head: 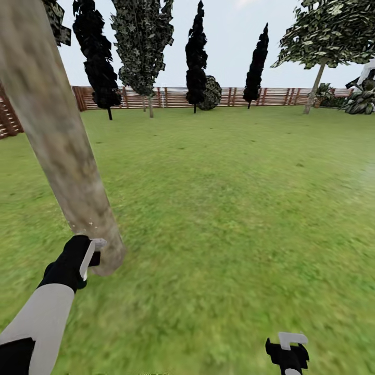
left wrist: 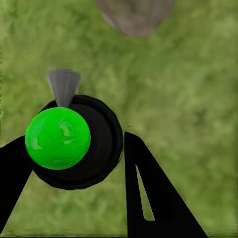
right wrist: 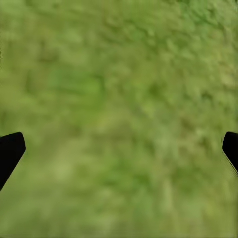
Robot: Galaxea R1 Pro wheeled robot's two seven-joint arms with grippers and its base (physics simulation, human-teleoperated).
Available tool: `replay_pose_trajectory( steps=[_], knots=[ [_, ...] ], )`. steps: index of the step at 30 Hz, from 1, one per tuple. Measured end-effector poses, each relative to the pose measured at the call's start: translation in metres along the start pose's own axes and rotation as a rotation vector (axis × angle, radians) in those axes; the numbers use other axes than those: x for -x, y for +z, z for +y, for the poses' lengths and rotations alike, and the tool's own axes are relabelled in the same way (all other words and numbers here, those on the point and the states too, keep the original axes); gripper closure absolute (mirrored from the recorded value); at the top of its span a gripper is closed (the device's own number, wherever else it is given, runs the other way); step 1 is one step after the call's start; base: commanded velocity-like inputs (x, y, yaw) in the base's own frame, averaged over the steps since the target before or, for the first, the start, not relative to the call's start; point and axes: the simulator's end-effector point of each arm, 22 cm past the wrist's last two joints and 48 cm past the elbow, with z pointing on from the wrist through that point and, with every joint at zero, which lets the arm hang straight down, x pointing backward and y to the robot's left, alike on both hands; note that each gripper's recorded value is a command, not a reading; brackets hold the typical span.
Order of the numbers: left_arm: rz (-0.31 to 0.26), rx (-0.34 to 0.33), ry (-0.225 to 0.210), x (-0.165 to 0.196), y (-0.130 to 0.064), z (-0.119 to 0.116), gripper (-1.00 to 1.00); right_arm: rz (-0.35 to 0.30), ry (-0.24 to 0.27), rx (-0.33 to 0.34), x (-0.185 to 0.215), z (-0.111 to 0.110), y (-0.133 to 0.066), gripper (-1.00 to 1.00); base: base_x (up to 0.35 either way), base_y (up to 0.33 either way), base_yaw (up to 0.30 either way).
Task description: In the garden, pick up the pesticide atomizer on the floor and spray pesticide onto both trees until each tree trunk is fully covered.
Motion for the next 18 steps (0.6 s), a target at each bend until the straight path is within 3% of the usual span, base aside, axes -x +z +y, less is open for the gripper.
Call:
replay_pose_trajectory(
  steps=[5, 18],
  knots=[
    [0.005, 0.004, 0.004, -0.0025, 0.0019, 0.0017, 1.0, 0.0, 0.001, 0.001, 0.0, 0.0009, -0.0003, -1.0, 0.057, -0.276, 0.221],
    [0.006, 0.007, 0.004, -0.0032, 0.0025, 0.0029, 1.0, 0.001, 0.0, 0.0, -0.0003, -0.0004, 0.0, -1.0, 0.103, -0.276, 0.007]
  ],
)
